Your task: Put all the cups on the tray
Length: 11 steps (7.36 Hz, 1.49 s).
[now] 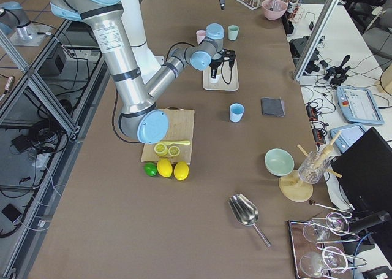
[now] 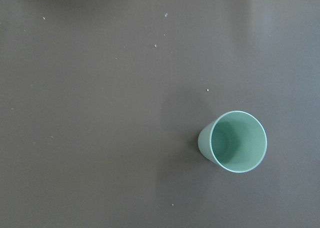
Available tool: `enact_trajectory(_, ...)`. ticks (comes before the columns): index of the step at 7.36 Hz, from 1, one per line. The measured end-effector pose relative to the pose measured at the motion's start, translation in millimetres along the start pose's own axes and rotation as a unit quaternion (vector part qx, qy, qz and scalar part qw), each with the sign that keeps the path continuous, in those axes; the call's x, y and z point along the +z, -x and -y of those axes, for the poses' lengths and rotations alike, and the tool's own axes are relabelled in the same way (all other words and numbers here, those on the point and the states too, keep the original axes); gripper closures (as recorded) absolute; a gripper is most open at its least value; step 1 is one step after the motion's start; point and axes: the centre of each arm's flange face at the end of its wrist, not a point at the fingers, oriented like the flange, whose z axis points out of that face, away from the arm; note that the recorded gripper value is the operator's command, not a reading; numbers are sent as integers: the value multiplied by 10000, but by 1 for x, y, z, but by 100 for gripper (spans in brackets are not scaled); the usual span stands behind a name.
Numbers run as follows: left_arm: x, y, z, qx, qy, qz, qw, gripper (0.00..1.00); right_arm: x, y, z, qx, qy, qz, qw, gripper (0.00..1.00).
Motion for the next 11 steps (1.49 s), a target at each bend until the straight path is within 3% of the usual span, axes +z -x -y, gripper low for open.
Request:
enact_trajectory(3, 15, -40, -39, -103, 97, -61, 9999, 3, 37, 38, -1, -83, -15, -146, 9999, 100)
enact_trajectory(6, 19, -50, -54, -137, 105, -54, 9998, 3, 67, 64, 2, -133, 3, -279, 9995, 100)
enact_trajectory(7, 20, -51, -56, -126, 123, -53, 9998, 3, 75, 67, -2, -167, 20, -314, 9994, 75)
enact_trajectory(8, 23, -53, -60, -97, 165, -50, 9998, 3, 81, 69, -7, -196, 28, -346, 9992, 2)
enact_trajectory(11, 33, -62, -76, 32, 320, -59, 9995, 3, 80, 67, -5, -143, -10, -373, 9992, 0)
